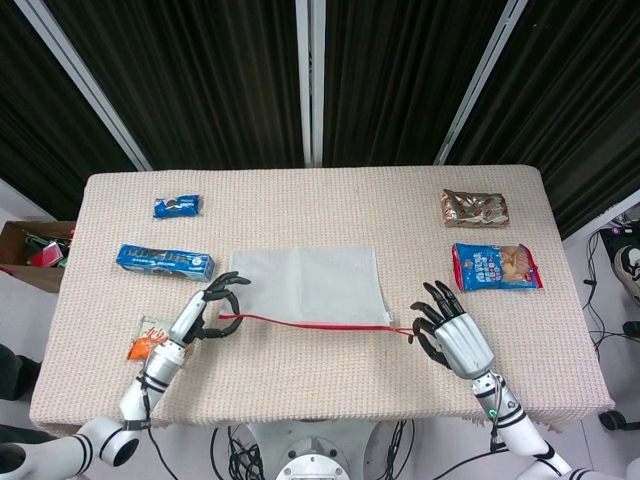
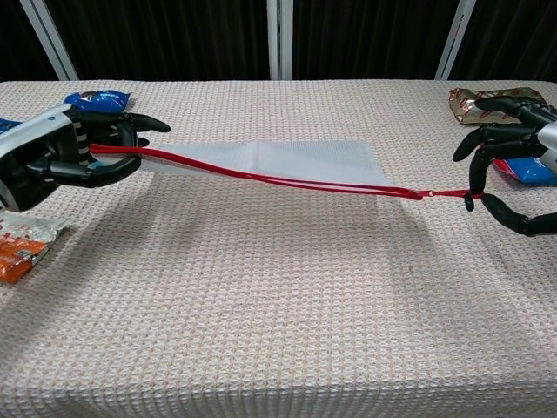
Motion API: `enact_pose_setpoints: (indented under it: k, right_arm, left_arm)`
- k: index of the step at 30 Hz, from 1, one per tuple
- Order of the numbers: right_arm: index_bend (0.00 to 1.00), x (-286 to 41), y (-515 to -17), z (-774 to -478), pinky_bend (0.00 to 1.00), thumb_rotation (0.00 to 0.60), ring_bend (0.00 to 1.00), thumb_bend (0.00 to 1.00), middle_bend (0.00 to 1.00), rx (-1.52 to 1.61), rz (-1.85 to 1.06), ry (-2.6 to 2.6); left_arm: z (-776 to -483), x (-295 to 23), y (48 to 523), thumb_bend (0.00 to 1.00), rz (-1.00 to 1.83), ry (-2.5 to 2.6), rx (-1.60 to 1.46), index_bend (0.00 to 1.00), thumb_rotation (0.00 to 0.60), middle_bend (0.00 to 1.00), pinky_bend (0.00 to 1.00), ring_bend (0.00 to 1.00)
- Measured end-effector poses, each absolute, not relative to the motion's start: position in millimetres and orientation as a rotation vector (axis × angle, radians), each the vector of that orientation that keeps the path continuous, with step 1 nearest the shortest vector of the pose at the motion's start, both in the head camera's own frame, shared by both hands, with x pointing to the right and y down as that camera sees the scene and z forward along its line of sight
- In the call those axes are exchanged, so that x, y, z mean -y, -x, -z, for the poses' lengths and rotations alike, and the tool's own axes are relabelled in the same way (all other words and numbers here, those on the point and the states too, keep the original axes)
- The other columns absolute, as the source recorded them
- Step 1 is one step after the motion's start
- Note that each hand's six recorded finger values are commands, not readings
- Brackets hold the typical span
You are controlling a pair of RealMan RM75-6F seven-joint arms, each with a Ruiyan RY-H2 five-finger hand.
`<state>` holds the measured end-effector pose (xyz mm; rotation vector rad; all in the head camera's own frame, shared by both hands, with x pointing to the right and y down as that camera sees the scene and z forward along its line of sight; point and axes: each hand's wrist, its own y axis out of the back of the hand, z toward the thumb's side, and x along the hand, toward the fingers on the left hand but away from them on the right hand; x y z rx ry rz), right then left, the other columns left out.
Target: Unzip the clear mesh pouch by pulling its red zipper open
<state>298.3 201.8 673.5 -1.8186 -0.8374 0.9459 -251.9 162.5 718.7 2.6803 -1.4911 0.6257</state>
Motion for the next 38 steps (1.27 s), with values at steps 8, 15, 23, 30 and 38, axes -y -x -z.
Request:
enact_pose_setpoints:
  k: [8, 15, 23, 30, 38]
  right_arm:
    - [0.19, -204, -308, -686, 0.0, 0.6, 0.0, 0.26, 0.1, 0.738, -1.111, 1.904]
    - [0.0, -198, -326, -678, 0.0, 0.6, 0.0, 0.18, 0.02, 0.738, -1.24, 1.98]
    - [0.02, -170, -380, -632, 0.0, 0.6, 0.0, 0.2, 0.11, 0.96, -1.293, 1.912]
    - [0.04, -177, -434, -574, 0.0, 0.6, 0.0, 0.21, 0.11, 1.119, -1.336, 1.716]
    - [0.06, -206, -452, -554, 0.0, 0.6, 0.0, 0.23, 0.11, 1.137, -1.366, 1.689]
  left_arm:
    - [-719, -169, 253, 0.23, -0.966, -2.931, 1.422, 0.22, 0.6, 0.15, 0.11, 0.09]
    - [-700, -169, 273, 0.19, -1.406, -3.102, 1.371, 0.2, 0.6, 0.14, 0.11, 0.09]
    - [-653, -152, 375, 0.18, -1.981, -2.836, 1.611, 0.21, 0.6, 0.14, 0.11, 0.09]
    - [-618, -172, 454, 0.18, -2.312, -2.455, 1.829, 0.21, 0.6, 0.14, 0.11, 0.09]
    - [-588, -217, 471, 0.18, -2.341, -2.31, 1.933, 0.22, 0.6, 0.14, 0.11, 0.09]
